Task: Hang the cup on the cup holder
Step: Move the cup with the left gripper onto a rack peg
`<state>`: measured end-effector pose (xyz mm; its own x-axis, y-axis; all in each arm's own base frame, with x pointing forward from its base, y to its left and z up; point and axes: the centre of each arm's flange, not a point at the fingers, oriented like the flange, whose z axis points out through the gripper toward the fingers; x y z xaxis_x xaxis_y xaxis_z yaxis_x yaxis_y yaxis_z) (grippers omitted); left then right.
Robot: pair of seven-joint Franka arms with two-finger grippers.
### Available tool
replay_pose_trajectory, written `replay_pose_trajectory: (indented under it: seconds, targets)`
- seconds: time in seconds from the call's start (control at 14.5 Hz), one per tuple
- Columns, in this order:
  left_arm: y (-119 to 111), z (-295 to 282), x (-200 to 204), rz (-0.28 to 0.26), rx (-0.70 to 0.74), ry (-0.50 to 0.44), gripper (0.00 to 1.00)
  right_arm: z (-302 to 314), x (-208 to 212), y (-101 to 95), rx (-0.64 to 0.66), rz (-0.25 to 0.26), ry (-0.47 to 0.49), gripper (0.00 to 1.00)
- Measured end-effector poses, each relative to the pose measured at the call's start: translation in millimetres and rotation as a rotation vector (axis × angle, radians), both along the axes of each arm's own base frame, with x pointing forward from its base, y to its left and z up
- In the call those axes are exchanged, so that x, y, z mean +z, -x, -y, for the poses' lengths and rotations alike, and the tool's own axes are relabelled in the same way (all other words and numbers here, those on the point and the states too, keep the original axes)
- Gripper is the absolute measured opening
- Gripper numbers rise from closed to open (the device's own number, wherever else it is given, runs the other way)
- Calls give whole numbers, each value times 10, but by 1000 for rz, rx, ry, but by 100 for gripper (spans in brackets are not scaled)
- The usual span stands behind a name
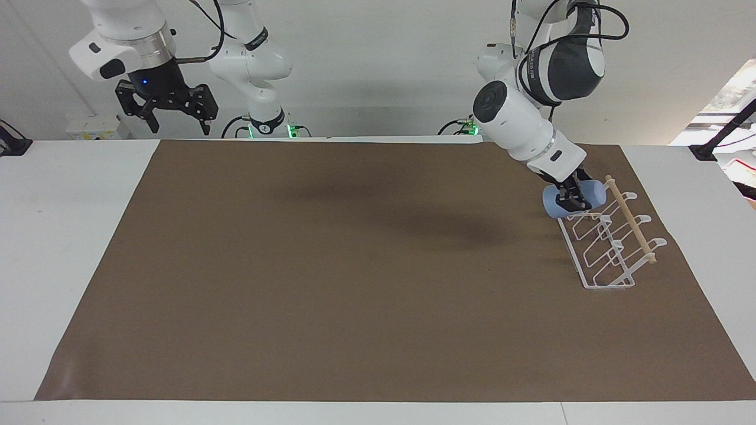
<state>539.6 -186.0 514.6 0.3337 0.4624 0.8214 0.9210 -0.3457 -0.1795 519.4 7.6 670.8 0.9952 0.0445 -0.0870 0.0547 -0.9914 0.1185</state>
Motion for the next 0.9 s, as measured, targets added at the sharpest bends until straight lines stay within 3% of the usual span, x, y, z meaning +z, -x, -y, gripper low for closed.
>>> replay_pose_trajectory:
  seconds: [0.28,0.55,0.9]
  targets:
    - [-213,-25,-329,77,-21,-181,71,22,-110,25,29,-74,-4,100]
    - [-408,-31,-840,133,-33,-358,71,1,-147,33,30,-88,-41,100]
    - [-504,-172,-1182,192,11,-457,71,104,-210,49,8,-110,-57,100]
